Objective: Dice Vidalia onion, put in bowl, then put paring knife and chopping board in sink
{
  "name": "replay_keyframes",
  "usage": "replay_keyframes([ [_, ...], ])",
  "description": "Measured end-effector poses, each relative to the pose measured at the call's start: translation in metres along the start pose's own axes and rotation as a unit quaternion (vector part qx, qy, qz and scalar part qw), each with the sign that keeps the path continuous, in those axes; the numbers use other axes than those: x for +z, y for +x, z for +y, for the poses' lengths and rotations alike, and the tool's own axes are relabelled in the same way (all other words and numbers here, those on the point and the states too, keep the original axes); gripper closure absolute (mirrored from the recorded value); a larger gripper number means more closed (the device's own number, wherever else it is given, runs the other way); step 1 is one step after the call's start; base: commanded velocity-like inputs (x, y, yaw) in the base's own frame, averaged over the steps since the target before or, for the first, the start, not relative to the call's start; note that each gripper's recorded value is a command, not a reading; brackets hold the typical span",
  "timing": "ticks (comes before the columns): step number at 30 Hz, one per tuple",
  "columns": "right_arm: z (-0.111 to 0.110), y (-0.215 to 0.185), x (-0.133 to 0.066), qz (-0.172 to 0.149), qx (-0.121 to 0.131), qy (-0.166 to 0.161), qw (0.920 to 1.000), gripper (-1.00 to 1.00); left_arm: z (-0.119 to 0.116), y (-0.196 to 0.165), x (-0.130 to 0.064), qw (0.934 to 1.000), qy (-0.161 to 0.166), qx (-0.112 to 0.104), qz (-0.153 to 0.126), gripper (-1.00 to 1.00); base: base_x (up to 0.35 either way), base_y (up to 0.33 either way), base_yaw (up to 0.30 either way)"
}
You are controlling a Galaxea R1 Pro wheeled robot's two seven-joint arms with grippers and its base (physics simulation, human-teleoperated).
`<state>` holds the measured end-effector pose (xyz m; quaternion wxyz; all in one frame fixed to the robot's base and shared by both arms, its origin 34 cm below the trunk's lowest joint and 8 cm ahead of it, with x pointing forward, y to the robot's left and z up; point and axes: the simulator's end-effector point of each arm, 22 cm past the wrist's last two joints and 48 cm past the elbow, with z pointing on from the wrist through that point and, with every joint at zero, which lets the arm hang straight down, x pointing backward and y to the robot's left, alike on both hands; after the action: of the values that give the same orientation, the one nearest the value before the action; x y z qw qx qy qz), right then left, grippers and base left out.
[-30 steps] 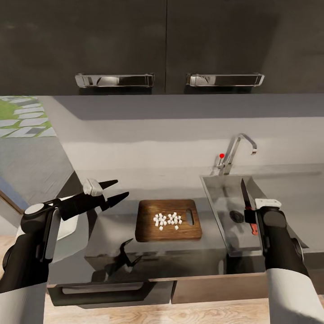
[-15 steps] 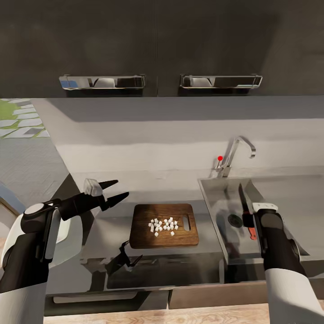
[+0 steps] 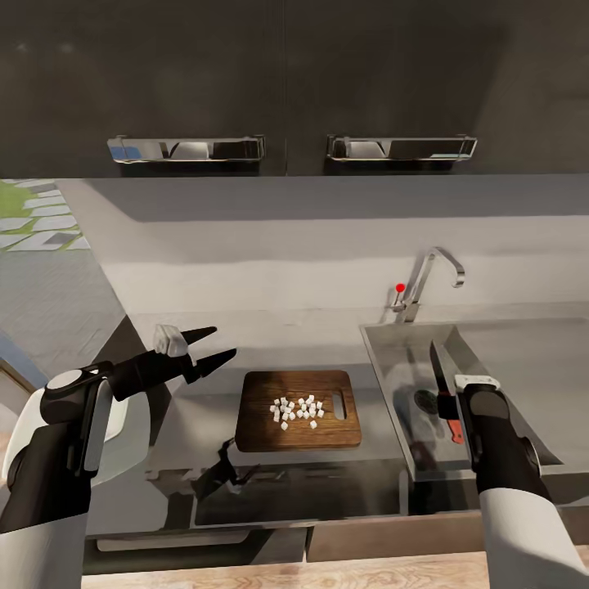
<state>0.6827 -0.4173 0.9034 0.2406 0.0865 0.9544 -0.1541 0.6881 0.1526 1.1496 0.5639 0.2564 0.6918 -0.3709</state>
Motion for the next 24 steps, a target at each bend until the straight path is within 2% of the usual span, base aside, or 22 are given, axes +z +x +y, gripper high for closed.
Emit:
replay_keyframes([
  [3, 0.001, 0.000, 0.000, 0.000, 0.000, -0.001, 1.0000, 1.00, 0.000, 0.000, 0.000, 1.0000, 0.000, 0.000, 0.000, -1.00, 0.000, 0.000, 0.000],
  [7, 0.014, 0.036, 0.020, 0.048, -0.011, -0.013, 0.9987, 1.00, -0.008, 0.000, 0.000, 0.9998, 0.018, 0.001, -0.001, -1.00, 0.000, 0.000, 0.000],
  [9, 0.019, 0.048, 0.026, 0.061, -0.015, -0.016, 0.9979, 1.00, -0.014, -0.001, 0.000, 0.9995, 0.031, 0.002, -0.001, -1.00, 0.000, 0.000, 0.000],
  [13, 0.020, 0.050, 0.032, 0.056, -0.019, -0.017, 0.9981, 1.00, -0.021, -0.001, -0.001, 0.9989, 0.047, 0.002, -0.001, -1.00, 0.000, 0.000, 0.000],
  [24, 0.015, 0.046, 0.032, 0.048, -0.018, -0.015, 0.9986, 1.00, -0.022, -0.001, 0.000, 0.9988, 0.048, 0.002, -0.003, -1.00, 0.000, 0.000, 0.000],
])
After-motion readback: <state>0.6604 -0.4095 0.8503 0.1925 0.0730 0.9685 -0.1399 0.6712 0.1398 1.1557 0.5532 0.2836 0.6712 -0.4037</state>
